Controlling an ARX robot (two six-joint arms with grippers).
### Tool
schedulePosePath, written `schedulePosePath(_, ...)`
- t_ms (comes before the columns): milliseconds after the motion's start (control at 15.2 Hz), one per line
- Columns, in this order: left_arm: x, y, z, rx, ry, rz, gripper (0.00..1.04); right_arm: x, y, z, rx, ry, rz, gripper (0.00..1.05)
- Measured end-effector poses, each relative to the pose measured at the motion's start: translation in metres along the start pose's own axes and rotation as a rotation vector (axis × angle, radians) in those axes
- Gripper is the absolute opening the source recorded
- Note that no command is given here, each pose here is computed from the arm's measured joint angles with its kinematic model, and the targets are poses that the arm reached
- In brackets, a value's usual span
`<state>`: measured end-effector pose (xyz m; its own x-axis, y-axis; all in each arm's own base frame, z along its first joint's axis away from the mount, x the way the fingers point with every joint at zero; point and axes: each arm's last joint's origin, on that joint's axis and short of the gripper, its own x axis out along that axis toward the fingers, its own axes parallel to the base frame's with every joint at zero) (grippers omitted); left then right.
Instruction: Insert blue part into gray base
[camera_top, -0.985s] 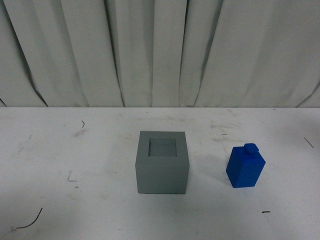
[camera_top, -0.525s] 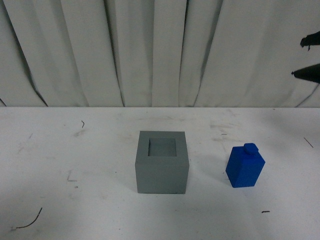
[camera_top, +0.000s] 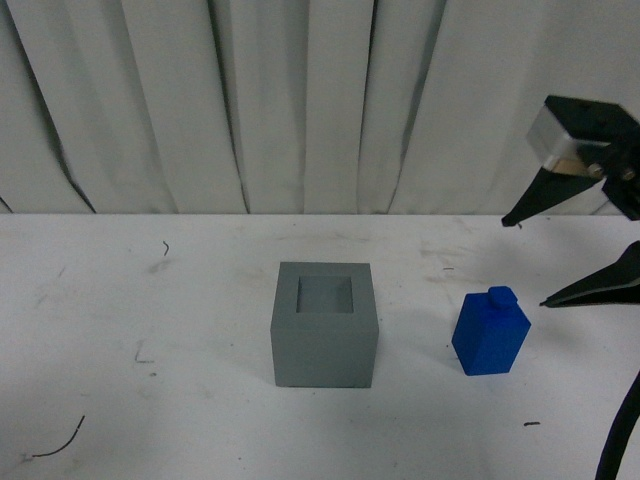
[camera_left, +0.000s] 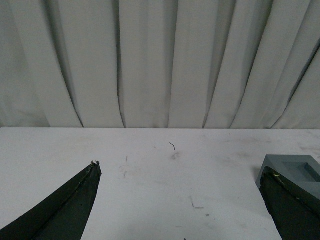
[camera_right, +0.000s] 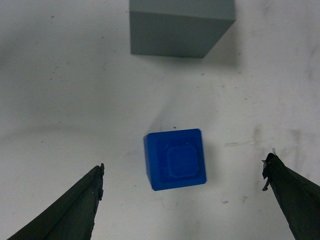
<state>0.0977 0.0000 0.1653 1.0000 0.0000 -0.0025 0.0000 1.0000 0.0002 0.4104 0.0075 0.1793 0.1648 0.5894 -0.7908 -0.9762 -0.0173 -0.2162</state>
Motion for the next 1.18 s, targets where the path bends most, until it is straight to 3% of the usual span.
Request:
schedulePosePath(328,0.0,0.0,0.0,0.0,0.0,0.0,0.98,0.031,-0.013,0.001,-0.036,0.078,0.122,0.98)
schedulePosePath(985,0.0,0.0,0.0,0.0,0.0,0.0,0.98,0.073,-0.018,-0.001,0.079,0.187,0.128,0.98)
schedulePosePath(1182,0.0,0.0,0.0,0.0,0.0,0.0,0.98,0.074,-0.015,-0.004,0.092,0.207,0.138,0.69)
